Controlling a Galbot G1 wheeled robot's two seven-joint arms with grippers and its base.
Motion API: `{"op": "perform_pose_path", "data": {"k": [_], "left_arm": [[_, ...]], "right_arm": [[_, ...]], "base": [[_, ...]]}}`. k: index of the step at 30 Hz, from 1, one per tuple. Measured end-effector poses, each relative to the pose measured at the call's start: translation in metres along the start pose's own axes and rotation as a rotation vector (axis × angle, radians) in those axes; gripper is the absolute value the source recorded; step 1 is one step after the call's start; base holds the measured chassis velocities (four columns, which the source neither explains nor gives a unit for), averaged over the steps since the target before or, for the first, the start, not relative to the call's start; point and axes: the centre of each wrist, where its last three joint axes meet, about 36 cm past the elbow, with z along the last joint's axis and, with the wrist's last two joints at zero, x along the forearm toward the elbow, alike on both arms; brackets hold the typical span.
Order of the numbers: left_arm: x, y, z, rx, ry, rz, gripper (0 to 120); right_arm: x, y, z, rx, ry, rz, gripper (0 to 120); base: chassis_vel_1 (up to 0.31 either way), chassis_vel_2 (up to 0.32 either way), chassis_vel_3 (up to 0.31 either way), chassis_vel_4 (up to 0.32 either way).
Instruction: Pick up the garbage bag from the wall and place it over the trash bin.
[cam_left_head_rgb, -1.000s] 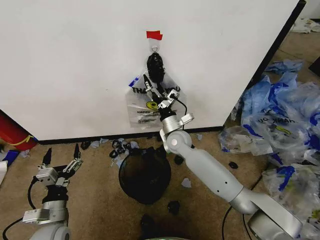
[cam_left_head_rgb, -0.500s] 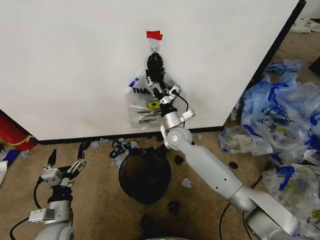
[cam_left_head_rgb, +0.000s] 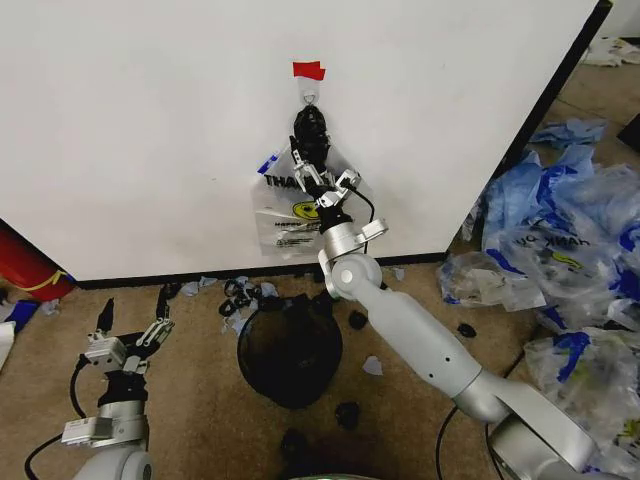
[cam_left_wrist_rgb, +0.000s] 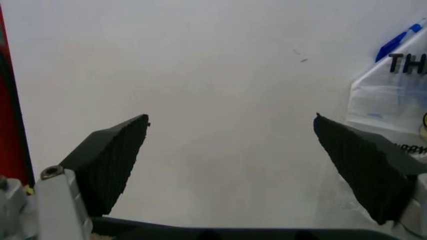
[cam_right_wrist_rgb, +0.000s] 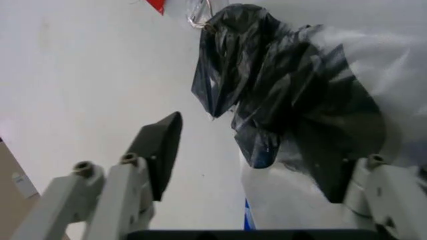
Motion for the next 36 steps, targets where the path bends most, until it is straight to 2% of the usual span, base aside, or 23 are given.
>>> {"op": "perform_pose_path", "data": {"k": [3,9,14,16,26,36], "left_arm": [[0.0,0.0,0.0,0.0,-0.001,-0.001,98],[0.003,0.0,0.003,-0.002,-0.002,-0.009,98],[0.003,-0.001,0.003,-0.001,-0.003,-0.012,97],[0.004,-0.001,0.004,-0.002,-0.005,-0.017,97],[0.01,0.0,0.006,-0.008,-0.006,-0.031,97],[0.001,0.002,0.005,-0.012,-0.017,-0.026,97]], "right_arm": [[0.0,-0.001,0.001,0.003,0.001,0.001,51],[0.001,-0.004,0.003,0.014,0.0,0.005,24],[0.002,-0.006,0.003,0.018,0.0,0.007,12],[0.0,-0.007,0.004,0.022,-0.003,0.007,0],[-0.005,-0.01,0.003,0.029,-0.017,0.004,0],[0.021,-0.016,-0.007,0.045,-0.003,0.007,0]], "base": [[0.0,0.0,0.0,0.0],[0.0,0.0,0.0,0.0],[0.0,0.0,0.0,0.0],[0.0,0.0,0.0,0.0],[0.0,0.0,0.0,0.0],[0.0,0.0,0.0,0.0]]}}
